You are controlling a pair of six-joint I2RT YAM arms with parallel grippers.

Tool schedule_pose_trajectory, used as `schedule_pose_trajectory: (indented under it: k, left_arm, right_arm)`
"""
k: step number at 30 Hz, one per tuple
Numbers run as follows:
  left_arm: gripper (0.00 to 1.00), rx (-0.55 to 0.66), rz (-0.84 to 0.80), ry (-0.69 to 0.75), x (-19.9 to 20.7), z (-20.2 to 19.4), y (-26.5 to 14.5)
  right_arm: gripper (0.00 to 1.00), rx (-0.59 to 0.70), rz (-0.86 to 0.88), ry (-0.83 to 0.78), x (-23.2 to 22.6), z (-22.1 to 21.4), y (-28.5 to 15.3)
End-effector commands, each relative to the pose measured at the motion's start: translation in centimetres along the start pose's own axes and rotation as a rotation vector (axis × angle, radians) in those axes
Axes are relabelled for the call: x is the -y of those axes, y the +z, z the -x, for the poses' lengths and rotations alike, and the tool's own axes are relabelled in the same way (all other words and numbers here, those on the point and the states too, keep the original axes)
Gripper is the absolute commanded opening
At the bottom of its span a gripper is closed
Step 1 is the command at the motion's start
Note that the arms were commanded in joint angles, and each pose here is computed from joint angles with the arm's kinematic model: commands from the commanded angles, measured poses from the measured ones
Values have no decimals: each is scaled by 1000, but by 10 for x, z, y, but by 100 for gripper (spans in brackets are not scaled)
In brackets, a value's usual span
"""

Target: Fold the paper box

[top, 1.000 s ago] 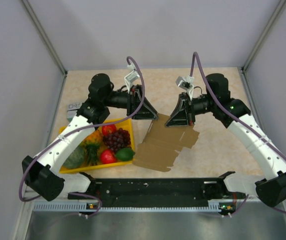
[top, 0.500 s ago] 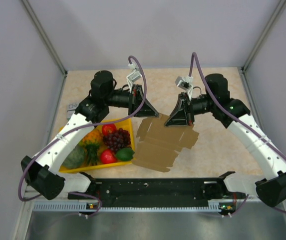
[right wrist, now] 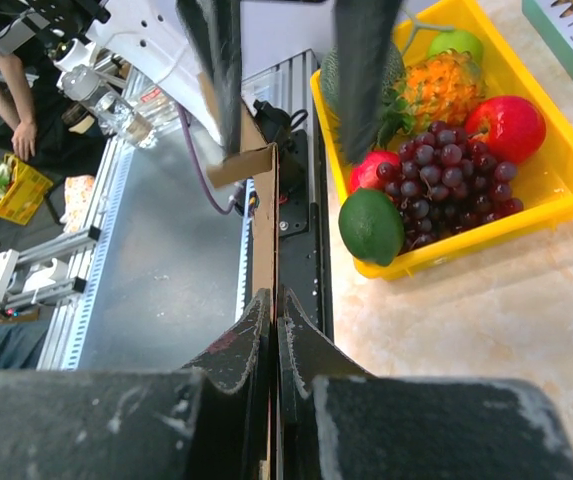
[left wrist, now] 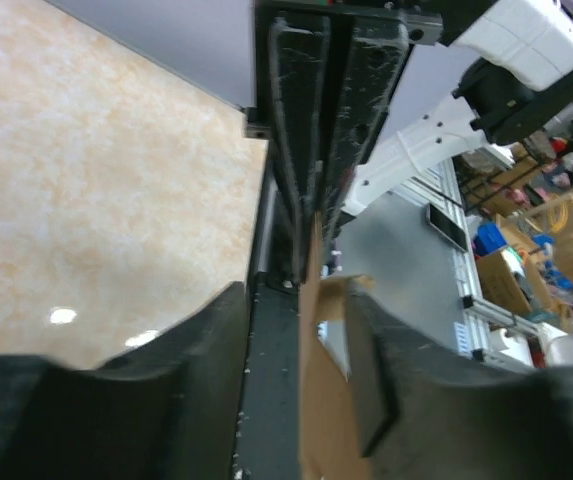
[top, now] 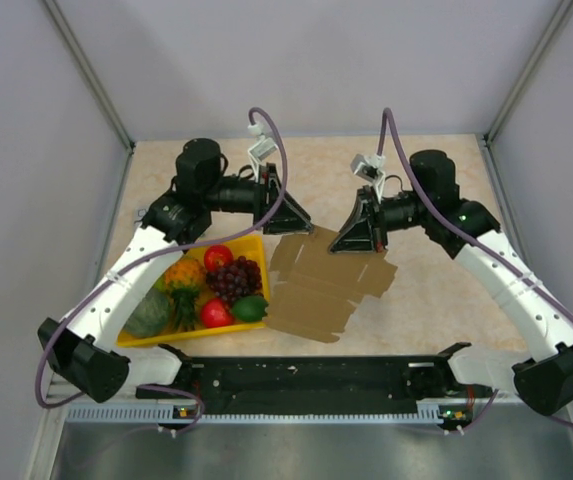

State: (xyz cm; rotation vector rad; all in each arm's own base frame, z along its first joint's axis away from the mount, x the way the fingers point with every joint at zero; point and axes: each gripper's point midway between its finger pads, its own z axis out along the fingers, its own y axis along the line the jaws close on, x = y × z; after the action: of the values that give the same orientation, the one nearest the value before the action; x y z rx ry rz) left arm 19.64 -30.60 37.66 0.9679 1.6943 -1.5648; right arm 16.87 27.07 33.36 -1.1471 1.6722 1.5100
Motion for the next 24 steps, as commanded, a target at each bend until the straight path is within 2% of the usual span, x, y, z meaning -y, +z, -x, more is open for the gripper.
schedule_pose_trajectory:
  k: [1, 2, 3, 4, 6, 7, 9, 13, 16, 20, 24]
  left_arm:
    - [55, 127, 66, 16, 4, 24, -42]
    - [56, 162, 66, 46, 3, 29, -51]
    - [57, 185, 106, -8, -12, 22, -64]
    - [56, 206, 118, 18, -5, 20, -73]
    - [55, 227, 171, -6, -13, 7, -83]
    - [52, 227, 181, -22, -17, 2, -84]
    - [49, 221, 163, -77, -19, -14, -82]
    - [43, 214, 43, -85, -4, -31, -73]
    - [40, 177, 1, -31, 14, -39, -60]
    - [36, 160, -37, -4, 26, -38, -47]
    - [30, 144, -42, -41, 18, -38, -40]
  right_arm:
    - [0, 29, 11, -80, -16, 7, -3]
    - [0, 38, 3, -86, -17, 9, -7]
    - [0, 45, 0, -73, -19, 10, -9]
    - [0, 68, -18, -82, -15, 15, -15]
    - [0, 104, -13, -57, -21, 20, -24]
    - [0, 140, -9, -104, -21, 31, -30]
    - [0, 169, 4, -57, -24, 32, -41]
    - [0, 182, 11, -74, -24, 38, -45]
    - [0, 191, -2, -77, -23, 42, -47]
    - [0, 200, 7, -87, -25, 45, -47]
    - [0, 209, 19, -96, -29, 47, -47]
